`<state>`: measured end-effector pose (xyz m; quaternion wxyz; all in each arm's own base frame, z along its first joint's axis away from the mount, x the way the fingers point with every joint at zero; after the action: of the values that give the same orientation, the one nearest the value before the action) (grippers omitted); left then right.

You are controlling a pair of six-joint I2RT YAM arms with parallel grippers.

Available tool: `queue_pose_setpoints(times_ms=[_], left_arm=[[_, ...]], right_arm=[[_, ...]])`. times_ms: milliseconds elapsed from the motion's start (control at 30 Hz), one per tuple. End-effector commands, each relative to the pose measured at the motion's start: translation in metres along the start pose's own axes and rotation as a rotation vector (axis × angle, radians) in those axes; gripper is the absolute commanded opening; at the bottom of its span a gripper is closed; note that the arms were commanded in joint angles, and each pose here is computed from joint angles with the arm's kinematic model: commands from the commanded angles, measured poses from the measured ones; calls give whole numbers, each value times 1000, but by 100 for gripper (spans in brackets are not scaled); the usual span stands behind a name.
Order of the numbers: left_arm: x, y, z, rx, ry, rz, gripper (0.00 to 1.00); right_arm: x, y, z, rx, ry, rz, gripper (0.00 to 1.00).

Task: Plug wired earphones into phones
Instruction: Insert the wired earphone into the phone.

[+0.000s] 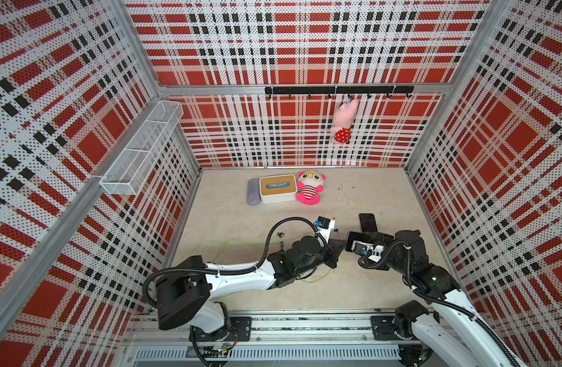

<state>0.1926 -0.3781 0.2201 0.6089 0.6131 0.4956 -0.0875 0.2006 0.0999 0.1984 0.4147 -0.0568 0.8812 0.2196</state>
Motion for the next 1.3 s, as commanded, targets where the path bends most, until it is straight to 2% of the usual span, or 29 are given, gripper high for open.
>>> queue_pose_setpoints(times_ms=[0, 400, 1100, 1267], left_arm=[[-3, 6, -3, -19, -4, 21, 0], [-6, 19, -16, -73, 6, 31, 0], [2, 1, -3, 3, 12, 33, 0], [11, -1, -3, -2, 49, 39, 0]], right_arm=[[-8, 10, -3, -60, -44, -13, 62], [-6, 9, -3, -60, -48, -14, 62], [-13, 17, -6, -103, -71, -27, 62], [-16, 18, -5, -108, -76, -32, 62]])
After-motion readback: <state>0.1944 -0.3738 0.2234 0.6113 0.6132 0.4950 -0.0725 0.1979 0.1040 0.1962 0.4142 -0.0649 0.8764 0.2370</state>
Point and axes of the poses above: each gripper's point midway between its finger pads, its own z axis out along the fingers, its own x axis along the line the jaws close on, y = z × x, the point moved 4 cm from there along -z, back along the fingers, and after that the axes turned 13 degrees about -z, right-handed, at the moved point
